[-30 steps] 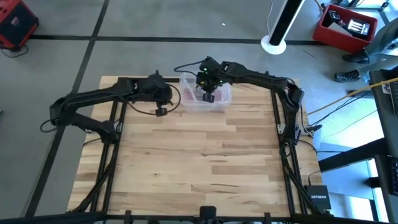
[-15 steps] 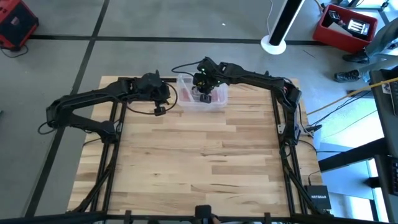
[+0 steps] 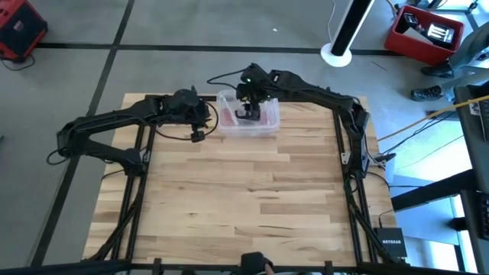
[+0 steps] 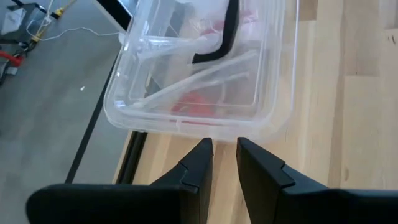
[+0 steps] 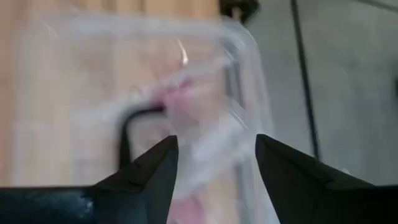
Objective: Roll bandage
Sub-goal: Close the transparent bin
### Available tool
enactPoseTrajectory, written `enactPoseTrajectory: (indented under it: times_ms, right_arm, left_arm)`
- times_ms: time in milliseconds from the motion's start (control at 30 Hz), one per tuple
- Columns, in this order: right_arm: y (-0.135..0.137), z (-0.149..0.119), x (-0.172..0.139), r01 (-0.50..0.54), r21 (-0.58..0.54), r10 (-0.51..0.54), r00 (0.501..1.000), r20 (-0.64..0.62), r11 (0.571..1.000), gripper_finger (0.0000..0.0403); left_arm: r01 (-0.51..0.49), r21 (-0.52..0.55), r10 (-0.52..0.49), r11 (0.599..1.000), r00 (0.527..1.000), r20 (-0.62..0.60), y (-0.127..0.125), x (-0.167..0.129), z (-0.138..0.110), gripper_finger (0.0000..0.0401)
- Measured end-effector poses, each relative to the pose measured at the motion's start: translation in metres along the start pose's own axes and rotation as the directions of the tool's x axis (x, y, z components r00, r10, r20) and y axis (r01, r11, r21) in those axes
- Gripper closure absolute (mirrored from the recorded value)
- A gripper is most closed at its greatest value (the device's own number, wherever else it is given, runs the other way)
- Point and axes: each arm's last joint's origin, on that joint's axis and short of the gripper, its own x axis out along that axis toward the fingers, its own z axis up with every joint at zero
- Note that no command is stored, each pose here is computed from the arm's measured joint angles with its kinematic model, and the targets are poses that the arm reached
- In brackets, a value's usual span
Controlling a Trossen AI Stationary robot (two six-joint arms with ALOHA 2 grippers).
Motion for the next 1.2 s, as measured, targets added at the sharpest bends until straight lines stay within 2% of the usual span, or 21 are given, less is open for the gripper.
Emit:
enactPoseTrajectory:
  times_ms: [67,200,333,500,567,800,1000,1133,1200]
  right_arm:
    - [-0.001,-0.002,-0.006,0.020,-0.023,-0.021,0.998,-0.055,1.000,0.0183]
    - [0.004,-0.010,-0.025,-0.056,-0.013,0.052,0.978,-0.204,0.998,0.0190]
    - [0.001,-0.024,-0.023,-0.089,0.009,0.088,0.952,-0.292,0.996,0.0206]
    - [-0.025,-0.037,-0.010,0.036,0.031,-0.025,0.954,-0.299,0.999,0.0229]
    - [-0.036,-0.040,-0.006,0.064,0.040,-0.051,0.963,-0.264,0.997,0.0236]
    - [-0.051,-0.060,0.011,0.014,0.068,0.002,0.972,-0.233,0.998,0.0256]
    - [-0.054,-0.071,0.027,0.066,0.019,-0.060,0.971,-0.233,0.998,0.0269]
    - [-0.058,-0.071,0.034,0.178,-0.040,-0.182,0.953,-0.242,0.983,0.0275]
    - [-0.059,-0.070,0.034,0.199,-0.060,-0.208,0.948,-0.240,0.978,0.0276]
  left_arm:
    - [0.000,-0.013,0.000,1.000,1.000,0.002,0.000,0.000,0.000,0.0336]
    - [0.000,-0.020,0.000,1.000,1.000,0.005,0.000,0.001,0.000,0.0336]
    - [-0.005,-0.030,0.006,1.000,1.000,0.022,-0.003,0.009,-0.005,0.0336]
    - [-0.009,-0.030,0.010,1.000,0.999,0.035,-0.008,0.019,-0.012,0.0336]
    - [-0.008,-0.030,0.009,1.000,0.999,0.033,-0.009,0.022,-0.015,0.0336]
    - [0.001,-0.022,0.000,1.000,1.000,0.024,-0.012,0.024,-0.018,0.0336]
    - [0.003,-0.020,-0.002,1.000,1.000,0.030,-0.014,0.024,-0.017,0.0336]
    - [0.007,-0.031,-0.006,0.999,0.999,0.031,-0.015,0.023,-0.016,0.0336]
    - [0.007,-0.032,-0.006,0.999,0.999,0.031,-0.015,0.023,-0.016,0.0336]
